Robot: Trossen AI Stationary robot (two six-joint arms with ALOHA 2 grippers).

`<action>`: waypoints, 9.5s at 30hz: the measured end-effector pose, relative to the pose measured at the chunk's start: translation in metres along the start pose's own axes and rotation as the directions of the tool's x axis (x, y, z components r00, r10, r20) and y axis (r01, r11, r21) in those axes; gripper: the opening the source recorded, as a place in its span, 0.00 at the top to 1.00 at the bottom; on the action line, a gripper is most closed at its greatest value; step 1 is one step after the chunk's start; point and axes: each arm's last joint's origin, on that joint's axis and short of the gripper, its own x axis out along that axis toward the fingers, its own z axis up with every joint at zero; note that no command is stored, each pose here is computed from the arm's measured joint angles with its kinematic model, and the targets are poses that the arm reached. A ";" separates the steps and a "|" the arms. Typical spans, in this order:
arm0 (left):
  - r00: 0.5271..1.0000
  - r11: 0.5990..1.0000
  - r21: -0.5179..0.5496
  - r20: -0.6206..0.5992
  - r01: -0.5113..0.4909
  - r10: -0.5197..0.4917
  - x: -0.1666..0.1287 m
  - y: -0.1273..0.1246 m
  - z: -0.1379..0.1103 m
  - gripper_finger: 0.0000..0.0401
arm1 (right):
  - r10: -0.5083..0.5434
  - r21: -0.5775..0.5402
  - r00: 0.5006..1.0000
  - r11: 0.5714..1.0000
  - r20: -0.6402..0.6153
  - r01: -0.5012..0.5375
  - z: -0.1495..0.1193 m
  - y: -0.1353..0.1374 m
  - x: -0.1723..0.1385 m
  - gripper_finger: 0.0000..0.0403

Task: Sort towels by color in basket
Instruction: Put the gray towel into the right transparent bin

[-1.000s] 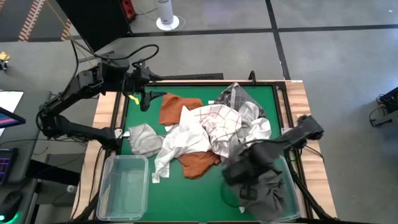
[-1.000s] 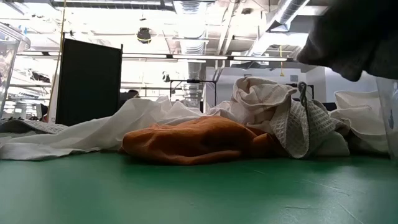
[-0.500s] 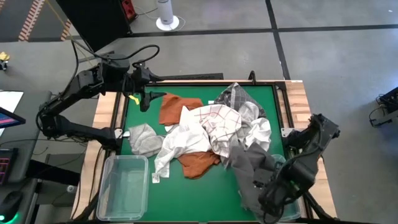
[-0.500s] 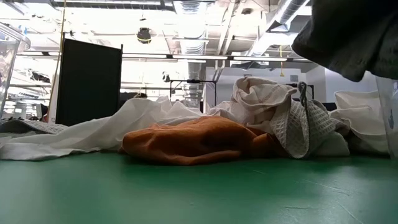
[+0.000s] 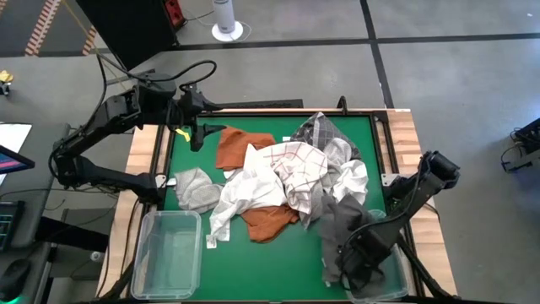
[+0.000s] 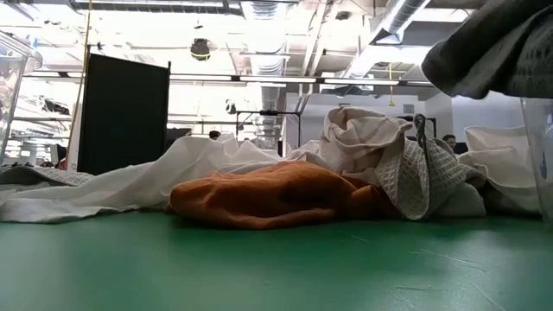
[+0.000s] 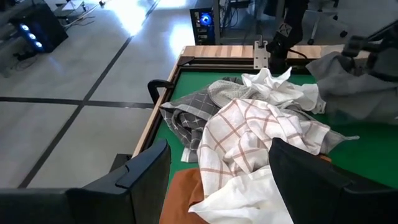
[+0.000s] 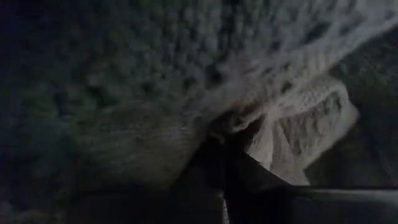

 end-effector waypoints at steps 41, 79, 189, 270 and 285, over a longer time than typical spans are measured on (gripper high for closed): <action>1.000 1.000 -0.015 -0.020 -0.012 0.012 0.000 0.000 -0.002 0.35 | 0.004 0.327 0.986 0.943 0.169 -0.060 -0.038 -0.036 -0.062 0.52; 0.999 1.000 -0.016 -0.038 -0.008 0.007 0.000 0.000 -0.003 0.35 | -0.039 0.268 0.913 0.960 0.407 -0.079 0.053 -0.086 -0.091 0.75; 0.996 0.999 -0.040 -0.086 0.000 -0.003 0.000 -0.001 -0.008 0.35 | -0.218 0.057 0.846 0.974 0.486 0.218 0.044 0.056 -0.069 0.67; 0.997 0.999 -0.046 -0.076 -0.002 -0.001 0.003 -0.001 -0.007 0.35 | -0.185 0.342 0.922 0.938 0.341 0.061 0.004 -0.003 -0.067 0.72; 0.995 0.999 -0.044 -0.102 0.003 -0.007 0.006 -0.001 -0.008 0.35 | -0.192 0.189 0.930 0.972 0.312 0.137 0.037 -0.017 -0.075 0.76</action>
